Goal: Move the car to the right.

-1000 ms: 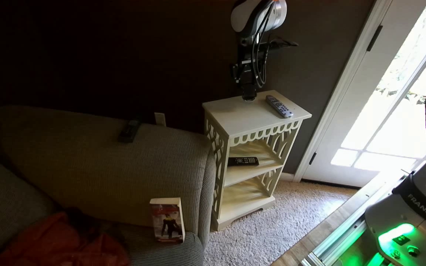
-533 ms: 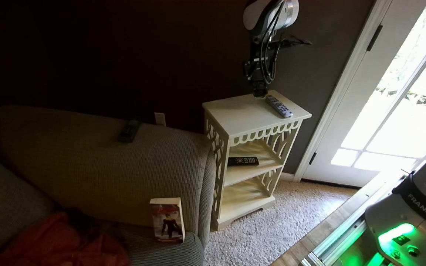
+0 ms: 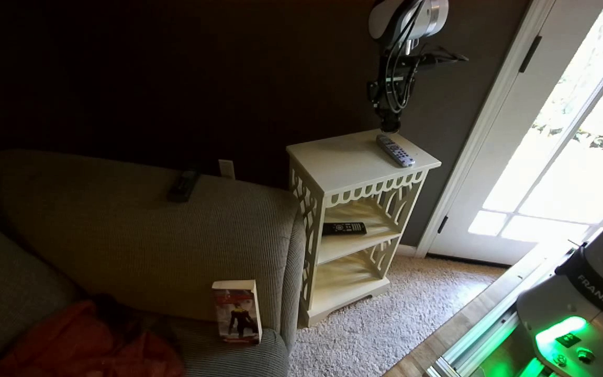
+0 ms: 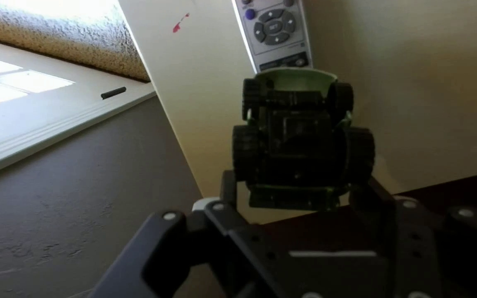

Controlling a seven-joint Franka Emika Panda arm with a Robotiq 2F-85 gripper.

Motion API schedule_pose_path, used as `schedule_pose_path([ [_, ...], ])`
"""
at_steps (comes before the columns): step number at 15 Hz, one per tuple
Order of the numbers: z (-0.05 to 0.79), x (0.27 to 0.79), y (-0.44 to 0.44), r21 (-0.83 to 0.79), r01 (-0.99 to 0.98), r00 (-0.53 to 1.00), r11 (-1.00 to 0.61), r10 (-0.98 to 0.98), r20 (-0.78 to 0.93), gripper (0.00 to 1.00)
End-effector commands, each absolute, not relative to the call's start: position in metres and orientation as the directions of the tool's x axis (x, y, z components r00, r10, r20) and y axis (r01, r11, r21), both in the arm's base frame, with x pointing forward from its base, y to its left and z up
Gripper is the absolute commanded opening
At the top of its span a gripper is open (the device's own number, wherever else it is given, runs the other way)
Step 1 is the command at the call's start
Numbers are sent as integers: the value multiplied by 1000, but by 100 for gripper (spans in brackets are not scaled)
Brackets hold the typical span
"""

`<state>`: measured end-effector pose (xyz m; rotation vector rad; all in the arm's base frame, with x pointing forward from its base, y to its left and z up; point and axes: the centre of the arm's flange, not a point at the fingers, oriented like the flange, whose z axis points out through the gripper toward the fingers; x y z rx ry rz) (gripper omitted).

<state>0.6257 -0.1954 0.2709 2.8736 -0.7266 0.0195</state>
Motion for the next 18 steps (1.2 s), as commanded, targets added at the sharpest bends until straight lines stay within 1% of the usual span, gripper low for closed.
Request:
schedule_pose_path([
  [1,273,630,-217,157,-490,871,-857,-480,98,44],
  [4,266,636,-232,173,-538,841,-825,-512,177,44],
  [7,250,640,-242,187,-545,828,-817,-489,275,44],
  [14,216,646,-239,138,-476,824,-868,-386,415,44],
  [18,217,649,-229,126,-430,803,-894,-315,506,44],
])
